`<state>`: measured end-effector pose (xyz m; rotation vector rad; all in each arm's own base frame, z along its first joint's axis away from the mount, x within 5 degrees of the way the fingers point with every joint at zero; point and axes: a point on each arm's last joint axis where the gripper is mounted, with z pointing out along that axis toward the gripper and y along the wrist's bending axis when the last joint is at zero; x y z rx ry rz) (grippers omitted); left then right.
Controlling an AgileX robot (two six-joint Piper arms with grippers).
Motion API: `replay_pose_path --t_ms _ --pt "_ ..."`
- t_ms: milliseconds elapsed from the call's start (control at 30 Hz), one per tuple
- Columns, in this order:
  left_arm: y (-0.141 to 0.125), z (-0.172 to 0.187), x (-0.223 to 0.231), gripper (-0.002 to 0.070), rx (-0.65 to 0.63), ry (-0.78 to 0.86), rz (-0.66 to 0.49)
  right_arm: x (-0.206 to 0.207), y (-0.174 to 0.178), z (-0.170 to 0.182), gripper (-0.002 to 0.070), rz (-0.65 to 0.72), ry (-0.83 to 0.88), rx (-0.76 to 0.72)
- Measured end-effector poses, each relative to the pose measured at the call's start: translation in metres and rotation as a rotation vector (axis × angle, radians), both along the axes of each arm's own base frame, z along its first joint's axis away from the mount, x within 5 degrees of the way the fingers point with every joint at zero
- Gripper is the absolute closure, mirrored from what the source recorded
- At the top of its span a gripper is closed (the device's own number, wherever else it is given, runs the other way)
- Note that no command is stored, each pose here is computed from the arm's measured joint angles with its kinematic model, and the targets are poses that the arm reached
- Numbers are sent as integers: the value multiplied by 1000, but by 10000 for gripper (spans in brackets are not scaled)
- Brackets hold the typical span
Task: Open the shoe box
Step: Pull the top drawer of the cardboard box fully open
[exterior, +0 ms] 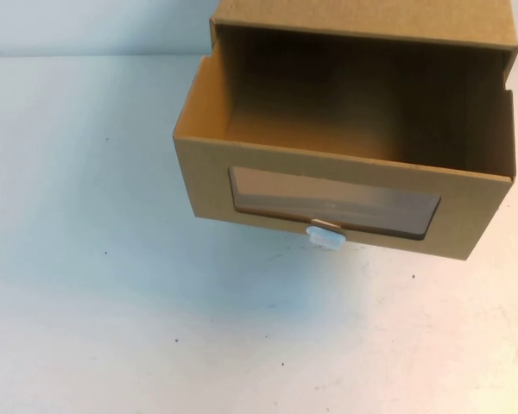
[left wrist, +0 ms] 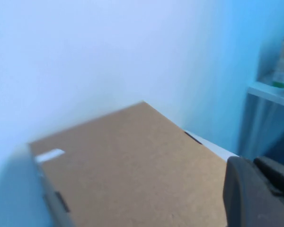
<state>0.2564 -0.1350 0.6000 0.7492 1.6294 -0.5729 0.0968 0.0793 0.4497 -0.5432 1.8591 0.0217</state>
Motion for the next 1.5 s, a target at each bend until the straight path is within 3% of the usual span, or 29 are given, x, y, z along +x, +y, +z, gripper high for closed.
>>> replay_pose_path --t_ms 200,367,533,700,1033,1500 --pt "23 19 -54 679 37 -69 35 7 -17 7 689 -127 -64 29" --pt "38 5 -83 679 116 -16 78 11 -24 7 689 -200 -62 27" --pt "56 -43 -105 679 183 62 173 16 -36 7 689 -305 -66 22" --pt "79 -92 -154 679 100 -41 254 18 -43 4 689 -365 -29 26" --pt "108 -229 -216 679 -30 -182 350 17 -39 -6 689 -332 63 36" --pt "112 -361 -205 679 -53 -179 433 16 -35 -11 690 -302 103 56"
